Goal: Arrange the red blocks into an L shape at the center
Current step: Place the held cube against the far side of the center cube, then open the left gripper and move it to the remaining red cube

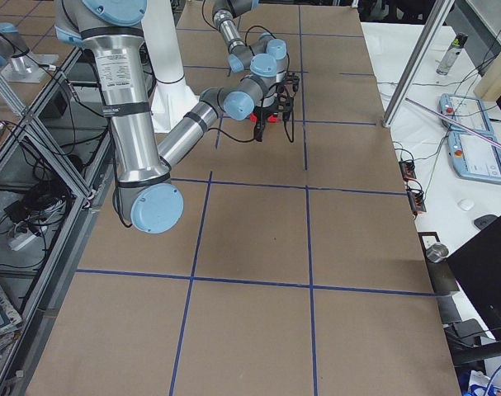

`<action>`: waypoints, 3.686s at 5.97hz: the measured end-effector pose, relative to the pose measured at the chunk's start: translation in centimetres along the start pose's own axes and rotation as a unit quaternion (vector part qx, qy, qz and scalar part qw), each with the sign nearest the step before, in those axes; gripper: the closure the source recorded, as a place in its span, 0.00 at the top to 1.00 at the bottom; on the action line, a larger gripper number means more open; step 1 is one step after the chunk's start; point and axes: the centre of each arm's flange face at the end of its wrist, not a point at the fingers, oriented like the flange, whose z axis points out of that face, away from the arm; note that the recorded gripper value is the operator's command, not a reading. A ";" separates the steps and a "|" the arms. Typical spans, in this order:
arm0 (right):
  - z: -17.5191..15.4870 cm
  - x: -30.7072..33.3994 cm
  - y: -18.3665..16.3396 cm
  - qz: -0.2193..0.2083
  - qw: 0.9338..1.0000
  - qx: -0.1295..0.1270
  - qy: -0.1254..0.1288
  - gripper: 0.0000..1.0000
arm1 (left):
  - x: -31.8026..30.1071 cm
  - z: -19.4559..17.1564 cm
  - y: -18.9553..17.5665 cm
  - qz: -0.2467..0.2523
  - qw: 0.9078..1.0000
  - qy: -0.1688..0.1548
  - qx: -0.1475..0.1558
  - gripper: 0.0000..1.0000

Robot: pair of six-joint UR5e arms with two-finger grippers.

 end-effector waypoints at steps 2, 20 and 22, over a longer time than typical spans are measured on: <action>-0.2 0.0 0.1 0.000 1.000 0.000 -0.001 1.00 | -0.1 -0.1 0.2 -0.007 1.000 0.001 0.001 0.00; 0.1 0.0 0.1 -0.001 1.000 -0.002 0.001 1.00 | -0.8 0.7 3.8 0.009 1.000 -0.004 -0.005 1.00; 0.1 -0.1 0.1 -0.001 1.000 -0.002 0.001 1.00 | -0.5 -0.4 4.3 0.015 1.000 0.005 0.012 1.00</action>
